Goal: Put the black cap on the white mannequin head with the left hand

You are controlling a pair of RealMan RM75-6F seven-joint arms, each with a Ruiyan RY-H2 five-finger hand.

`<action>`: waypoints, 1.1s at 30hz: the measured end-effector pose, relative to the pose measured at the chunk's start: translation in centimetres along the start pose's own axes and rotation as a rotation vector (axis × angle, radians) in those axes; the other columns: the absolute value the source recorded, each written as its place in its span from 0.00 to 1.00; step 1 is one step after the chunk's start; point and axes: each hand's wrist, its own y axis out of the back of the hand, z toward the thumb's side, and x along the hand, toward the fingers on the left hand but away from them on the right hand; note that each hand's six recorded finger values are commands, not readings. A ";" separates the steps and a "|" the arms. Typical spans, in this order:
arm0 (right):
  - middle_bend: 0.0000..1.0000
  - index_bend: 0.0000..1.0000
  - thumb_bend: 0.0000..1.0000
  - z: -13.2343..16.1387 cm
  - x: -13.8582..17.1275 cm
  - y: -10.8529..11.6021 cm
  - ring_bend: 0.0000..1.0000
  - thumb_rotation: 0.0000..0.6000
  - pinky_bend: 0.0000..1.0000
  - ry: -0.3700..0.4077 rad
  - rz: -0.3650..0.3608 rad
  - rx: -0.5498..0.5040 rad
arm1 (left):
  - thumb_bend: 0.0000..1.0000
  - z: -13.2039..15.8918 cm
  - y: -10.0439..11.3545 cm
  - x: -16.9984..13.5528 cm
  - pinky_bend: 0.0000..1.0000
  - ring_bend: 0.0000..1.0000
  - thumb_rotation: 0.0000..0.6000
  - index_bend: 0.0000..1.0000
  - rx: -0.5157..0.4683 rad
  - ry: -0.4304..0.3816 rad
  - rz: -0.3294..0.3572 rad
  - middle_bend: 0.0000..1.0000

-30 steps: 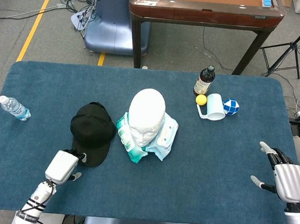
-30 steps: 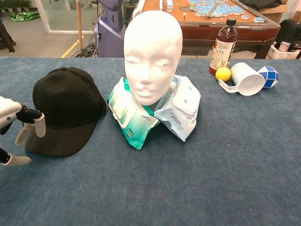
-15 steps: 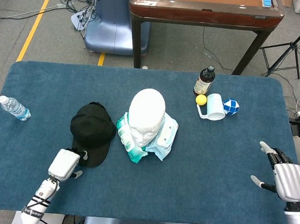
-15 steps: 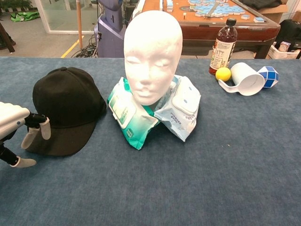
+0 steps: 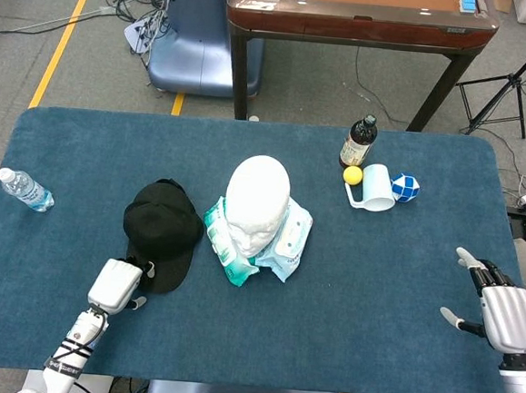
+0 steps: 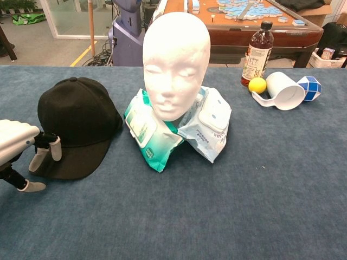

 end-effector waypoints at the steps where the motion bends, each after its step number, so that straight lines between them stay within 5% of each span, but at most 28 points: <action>1: 0.28 0.11 0.00 0.0 0.0 0.0 0.21 1.00 0.39 0.000 0.000 -0.001 | 0.08 0.0 -0.1 0.1 0.61 0.44 1.00 0.45 -0.001 0.002 0.001 0.70; 18: 0.28 0.11 0.00 -0.1 0.0 0.1 0.21 1.00 0.39 -0.003 -0.002 -0.003 | 0.08 -0.3 -0.6 1.1 0.62 0.47 1.00 0.47 -0.035 0.048 0.023 0.73; 33: 0.28 0.11 0.00 0.0 0.2 0.3 0.21 1.00 0.39 0.001 -0.011 -0.005 | 0.08 -0.4 2.1 1.0 0.64 0.48 1.00 0.46 -0.114 0.045 0.229 0.74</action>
